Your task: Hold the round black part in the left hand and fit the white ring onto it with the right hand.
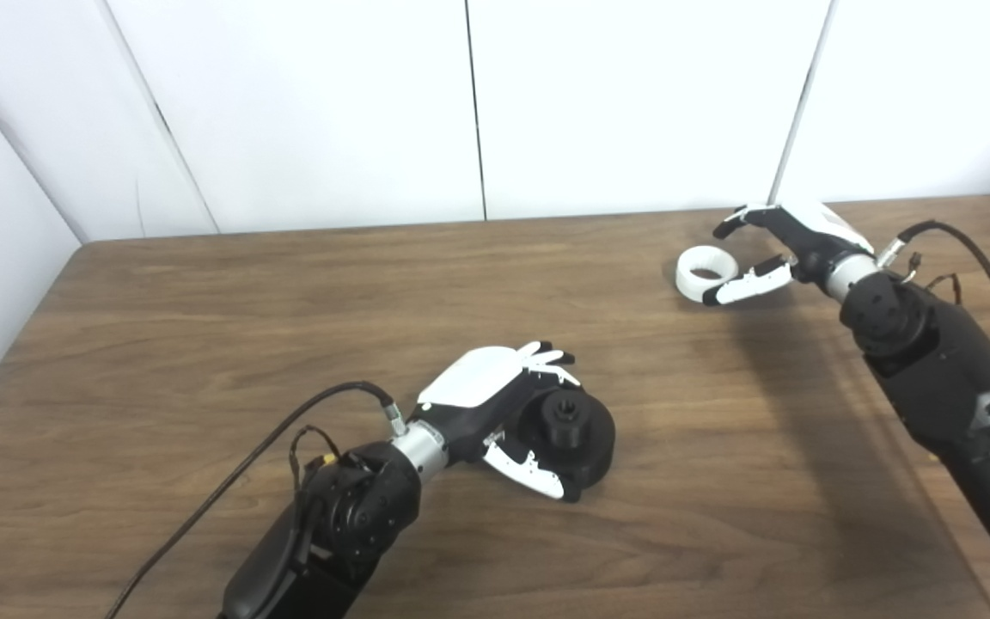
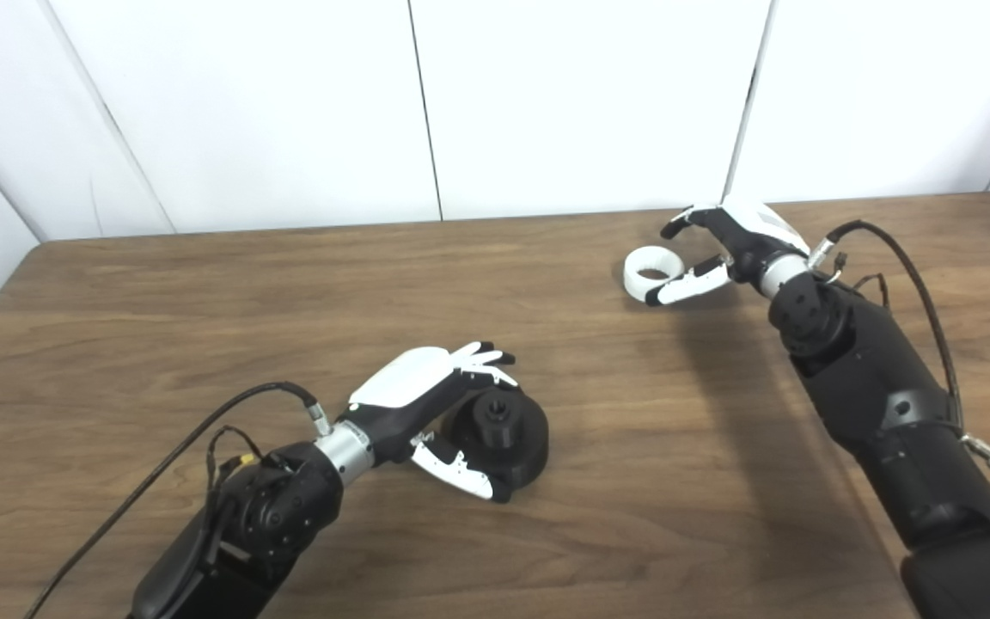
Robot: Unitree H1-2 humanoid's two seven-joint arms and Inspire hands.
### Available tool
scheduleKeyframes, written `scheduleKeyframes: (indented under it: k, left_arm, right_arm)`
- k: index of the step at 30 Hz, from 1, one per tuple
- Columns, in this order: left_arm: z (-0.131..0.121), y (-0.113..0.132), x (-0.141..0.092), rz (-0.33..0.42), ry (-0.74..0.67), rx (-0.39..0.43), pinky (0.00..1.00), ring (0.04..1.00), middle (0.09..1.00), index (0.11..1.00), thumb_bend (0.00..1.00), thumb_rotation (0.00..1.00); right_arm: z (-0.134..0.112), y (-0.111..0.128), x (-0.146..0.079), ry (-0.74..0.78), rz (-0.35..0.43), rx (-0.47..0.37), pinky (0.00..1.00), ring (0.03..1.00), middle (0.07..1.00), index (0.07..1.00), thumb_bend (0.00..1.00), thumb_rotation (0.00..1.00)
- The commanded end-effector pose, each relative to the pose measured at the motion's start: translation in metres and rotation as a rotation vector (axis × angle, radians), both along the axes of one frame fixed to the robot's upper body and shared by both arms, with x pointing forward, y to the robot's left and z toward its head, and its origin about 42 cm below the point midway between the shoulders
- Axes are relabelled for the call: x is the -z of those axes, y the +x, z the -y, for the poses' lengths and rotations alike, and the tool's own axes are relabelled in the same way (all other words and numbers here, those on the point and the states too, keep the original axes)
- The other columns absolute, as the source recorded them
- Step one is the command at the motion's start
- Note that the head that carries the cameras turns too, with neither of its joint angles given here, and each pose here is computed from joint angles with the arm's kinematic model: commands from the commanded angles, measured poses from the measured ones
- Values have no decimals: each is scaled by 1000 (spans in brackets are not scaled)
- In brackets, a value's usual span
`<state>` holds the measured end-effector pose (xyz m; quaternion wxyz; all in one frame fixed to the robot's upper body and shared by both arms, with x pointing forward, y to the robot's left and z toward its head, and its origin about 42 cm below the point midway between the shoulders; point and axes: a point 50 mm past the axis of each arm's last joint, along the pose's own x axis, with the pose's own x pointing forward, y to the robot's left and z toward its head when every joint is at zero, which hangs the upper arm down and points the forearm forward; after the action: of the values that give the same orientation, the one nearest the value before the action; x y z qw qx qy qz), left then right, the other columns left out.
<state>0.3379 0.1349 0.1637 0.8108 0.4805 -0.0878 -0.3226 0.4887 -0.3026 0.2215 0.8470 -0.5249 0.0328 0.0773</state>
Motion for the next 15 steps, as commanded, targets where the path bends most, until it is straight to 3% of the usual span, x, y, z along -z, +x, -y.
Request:
scheduleKeyframes:
  k: [1, 15]
  left_arm:
    - [-1, -1, 10, -43, 38, 8, 898, 1000, 946, 702, 909, 335]
    - [0, -2, 11, -42, 34, 13, 890, 1000, 947, 698, 910, 349]
  right_arm:
    - [-7, 15, -35, -4, 88, -23, 937, 984, 926, 755, 885, 324]
    - [-13, 21, -27, -6, 65, -30, 943, 996, 933, 766, 872, 335]
